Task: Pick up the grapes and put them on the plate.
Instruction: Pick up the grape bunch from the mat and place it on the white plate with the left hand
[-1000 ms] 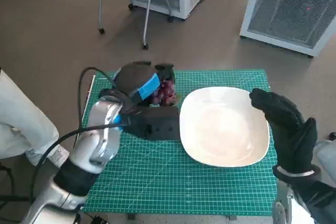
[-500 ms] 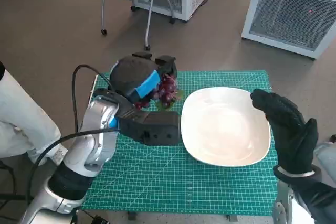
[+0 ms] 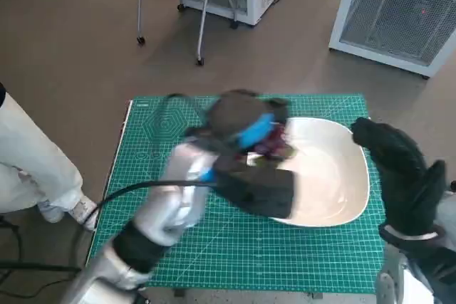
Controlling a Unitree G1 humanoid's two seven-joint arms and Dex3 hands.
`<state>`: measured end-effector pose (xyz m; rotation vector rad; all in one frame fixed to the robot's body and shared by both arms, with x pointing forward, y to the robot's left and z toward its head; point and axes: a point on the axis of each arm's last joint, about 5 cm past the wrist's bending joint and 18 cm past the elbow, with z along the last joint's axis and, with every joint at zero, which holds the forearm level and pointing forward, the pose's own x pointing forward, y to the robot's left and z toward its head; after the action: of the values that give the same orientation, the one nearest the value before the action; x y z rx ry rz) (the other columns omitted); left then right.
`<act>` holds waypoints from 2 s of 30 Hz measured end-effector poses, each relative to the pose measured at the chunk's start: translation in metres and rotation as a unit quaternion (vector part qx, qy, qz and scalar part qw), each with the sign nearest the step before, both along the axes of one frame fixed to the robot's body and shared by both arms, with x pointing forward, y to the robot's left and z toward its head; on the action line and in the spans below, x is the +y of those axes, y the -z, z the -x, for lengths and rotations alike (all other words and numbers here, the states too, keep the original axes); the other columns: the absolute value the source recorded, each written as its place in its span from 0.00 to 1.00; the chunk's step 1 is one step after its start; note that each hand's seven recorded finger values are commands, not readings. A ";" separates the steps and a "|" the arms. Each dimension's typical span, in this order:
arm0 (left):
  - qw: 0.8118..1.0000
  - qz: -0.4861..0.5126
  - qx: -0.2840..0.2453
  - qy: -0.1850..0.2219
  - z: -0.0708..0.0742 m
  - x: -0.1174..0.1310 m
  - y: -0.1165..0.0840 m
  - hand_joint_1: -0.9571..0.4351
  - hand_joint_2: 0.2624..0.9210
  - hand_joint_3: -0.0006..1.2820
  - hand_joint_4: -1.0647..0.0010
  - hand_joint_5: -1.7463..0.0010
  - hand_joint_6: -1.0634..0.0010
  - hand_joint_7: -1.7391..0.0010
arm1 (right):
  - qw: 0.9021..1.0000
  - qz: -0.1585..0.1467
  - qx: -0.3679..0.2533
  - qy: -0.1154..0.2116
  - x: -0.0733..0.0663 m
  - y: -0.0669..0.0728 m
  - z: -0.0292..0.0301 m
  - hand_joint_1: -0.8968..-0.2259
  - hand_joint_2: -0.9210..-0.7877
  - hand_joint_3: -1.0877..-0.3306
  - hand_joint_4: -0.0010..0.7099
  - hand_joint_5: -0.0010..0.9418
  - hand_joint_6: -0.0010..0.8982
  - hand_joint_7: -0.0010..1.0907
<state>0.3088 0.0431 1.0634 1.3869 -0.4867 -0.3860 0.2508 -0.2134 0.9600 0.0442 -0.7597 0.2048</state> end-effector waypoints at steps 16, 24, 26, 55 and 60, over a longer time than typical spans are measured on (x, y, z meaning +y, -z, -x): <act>0.999 -0.015 0.030 0.038 -0.009 -0.038 -0.004 0.69 1.00 0.18 0.55 0.21 0.55 0.23 | 0.999 -0.012 -0.014 0.028 -0.012 -0.002 0.0049 0.63 0.00 0.71 0.75 0.01 0.23 0.49; 0.998 -0.016 0.048 0.044 -0.012 -0.043 0.001 0.69 1.00 0.19 0.57 0.20 0.57 0.21 | 0.999 -0.017 -0.018 0.037 -0.012 -0.002 0.0064 0.63 0.00 0.71 0.75 0.01 0.24 0.49; 0.998 -0.014 0.049 0.045 -0.012 -0.044 0.003 0.69 1.00 0.20 0.58 0.19 0.58 0.21 | 0.999 -0.020 -0.019 0.038 -0.011 -0.002 0.0066 0.63 0.00 0.71 0.75 0.01 0.24 0.49; 0.982 0.008 0.172 0.075 -0.020 -0.037 0.010 0.51 0.81 0.04 0.99 0.99 0.81 1.00 | 0.999 -0.023 -0.016 0.036 -0.008 0.000 0.0069 0.63 0.00 0.72 0.75 0.00 0.24 0.49; 0.983 0.010 0.165 0.082 -0.022 -0.036 0.016 0.43 0.83 0.03 1.00 1.00 0.83 1.00 | 0.999 -0.023 -0.014 0.035 -0.008 0.000 0.0067 0.62 0.00 0.72 0.75 0.00 0.24 0.49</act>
<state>0.3307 0.0072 1.0472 1.2363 -0.3303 -0.7294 0.2441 -0.2212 0.9597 0.0591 -0.7926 0.1206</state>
